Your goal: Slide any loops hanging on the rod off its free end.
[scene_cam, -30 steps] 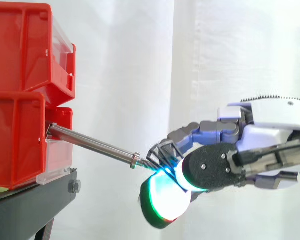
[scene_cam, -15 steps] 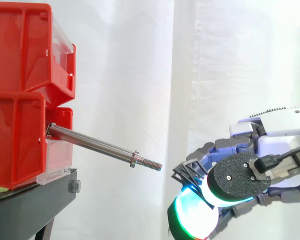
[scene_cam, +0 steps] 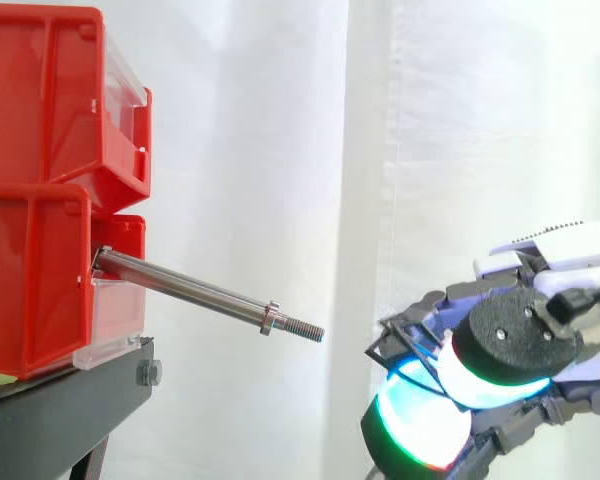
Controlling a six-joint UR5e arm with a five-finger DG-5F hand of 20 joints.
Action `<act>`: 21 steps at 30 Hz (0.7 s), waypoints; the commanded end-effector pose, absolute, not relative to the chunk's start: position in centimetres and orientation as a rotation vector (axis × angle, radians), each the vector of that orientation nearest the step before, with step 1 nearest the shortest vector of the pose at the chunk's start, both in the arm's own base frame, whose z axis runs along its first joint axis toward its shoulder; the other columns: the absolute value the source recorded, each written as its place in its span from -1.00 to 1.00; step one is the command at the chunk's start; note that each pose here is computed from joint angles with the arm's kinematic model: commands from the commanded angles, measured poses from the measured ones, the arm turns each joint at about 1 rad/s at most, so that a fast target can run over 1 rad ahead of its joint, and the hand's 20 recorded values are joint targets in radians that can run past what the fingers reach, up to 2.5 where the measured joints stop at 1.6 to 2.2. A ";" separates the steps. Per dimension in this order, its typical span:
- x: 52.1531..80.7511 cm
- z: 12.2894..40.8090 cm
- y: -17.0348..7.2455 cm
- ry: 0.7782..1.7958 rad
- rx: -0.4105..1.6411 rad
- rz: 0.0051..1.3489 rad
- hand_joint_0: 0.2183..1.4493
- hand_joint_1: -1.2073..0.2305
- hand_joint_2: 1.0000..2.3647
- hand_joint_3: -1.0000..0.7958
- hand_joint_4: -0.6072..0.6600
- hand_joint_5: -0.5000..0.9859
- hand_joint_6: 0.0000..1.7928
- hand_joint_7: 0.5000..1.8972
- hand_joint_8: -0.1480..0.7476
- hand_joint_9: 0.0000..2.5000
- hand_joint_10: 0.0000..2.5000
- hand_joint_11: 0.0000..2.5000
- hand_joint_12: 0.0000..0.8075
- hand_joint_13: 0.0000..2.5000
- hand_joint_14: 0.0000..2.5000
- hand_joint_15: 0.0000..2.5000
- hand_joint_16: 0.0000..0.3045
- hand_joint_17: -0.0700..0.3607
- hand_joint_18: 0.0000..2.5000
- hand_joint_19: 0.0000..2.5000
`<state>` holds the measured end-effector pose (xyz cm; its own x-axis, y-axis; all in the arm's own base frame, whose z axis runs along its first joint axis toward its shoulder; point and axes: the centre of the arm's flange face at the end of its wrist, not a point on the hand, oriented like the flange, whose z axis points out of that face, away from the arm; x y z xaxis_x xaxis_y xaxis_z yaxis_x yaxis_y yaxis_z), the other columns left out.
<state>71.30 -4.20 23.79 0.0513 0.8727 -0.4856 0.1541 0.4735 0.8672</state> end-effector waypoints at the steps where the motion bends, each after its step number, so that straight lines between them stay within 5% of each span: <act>1: 71.6 24.8 -4.1 1.415 0.990 0.721 -0.21 -0.40 -1.00 -0.41 -0.03 -0.59 0.05 -0.39 -0.11 -0.44 -0.99 -0.61 -0.08 -0.60 -0.99 -0.81 -0.65 -0.12 -0.60 -0.71; 21: 70.8 25.6 -3.4 1.475 1.144 0.759 -0.32 -0.29 -1.00 -0.41 0.09 -0.56 0.02 -0.29 -0.10 -0.40 -0.98 -0.61 -0.09 -0.58 -0.99 -0.80 -0.66 -0.13 -0.59 -0.68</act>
